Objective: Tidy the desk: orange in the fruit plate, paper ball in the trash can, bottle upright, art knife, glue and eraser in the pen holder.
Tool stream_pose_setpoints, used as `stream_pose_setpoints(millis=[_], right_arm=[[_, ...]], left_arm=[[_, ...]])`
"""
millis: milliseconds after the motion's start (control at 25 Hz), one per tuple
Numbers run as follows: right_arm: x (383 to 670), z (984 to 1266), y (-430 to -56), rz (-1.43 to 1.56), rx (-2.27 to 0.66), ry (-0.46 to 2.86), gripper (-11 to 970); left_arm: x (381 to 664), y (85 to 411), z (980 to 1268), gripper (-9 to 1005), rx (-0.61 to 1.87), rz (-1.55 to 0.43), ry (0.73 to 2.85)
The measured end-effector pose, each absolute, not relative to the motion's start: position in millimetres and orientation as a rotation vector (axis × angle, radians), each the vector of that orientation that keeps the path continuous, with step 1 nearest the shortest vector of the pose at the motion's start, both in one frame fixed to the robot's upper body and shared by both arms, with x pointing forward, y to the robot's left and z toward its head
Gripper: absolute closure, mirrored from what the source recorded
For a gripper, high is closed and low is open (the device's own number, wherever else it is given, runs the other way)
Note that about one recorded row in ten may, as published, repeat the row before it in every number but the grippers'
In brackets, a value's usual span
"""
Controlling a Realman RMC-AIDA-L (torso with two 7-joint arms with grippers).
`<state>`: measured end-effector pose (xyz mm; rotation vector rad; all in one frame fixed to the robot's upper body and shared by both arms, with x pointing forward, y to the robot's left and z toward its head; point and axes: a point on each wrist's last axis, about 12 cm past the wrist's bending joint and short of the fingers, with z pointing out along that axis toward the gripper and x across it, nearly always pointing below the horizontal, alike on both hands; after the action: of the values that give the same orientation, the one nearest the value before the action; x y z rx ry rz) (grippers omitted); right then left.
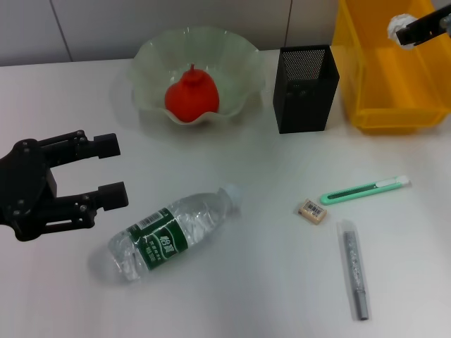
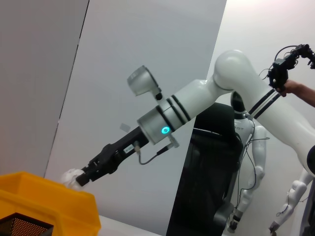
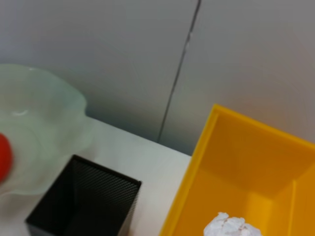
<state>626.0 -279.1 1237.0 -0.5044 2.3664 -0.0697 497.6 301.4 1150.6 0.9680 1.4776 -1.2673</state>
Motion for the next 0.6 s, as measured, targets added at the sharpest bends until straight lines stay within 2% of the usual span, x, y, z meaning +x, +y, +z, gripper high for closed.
stream_pose_setpoints(millis=[600], right_arm=[[660,1193,-294,-0.100,-0.426,2.395,686]], left_arm=[[496,304,1150,225,0.955,-1.264,1.481]])
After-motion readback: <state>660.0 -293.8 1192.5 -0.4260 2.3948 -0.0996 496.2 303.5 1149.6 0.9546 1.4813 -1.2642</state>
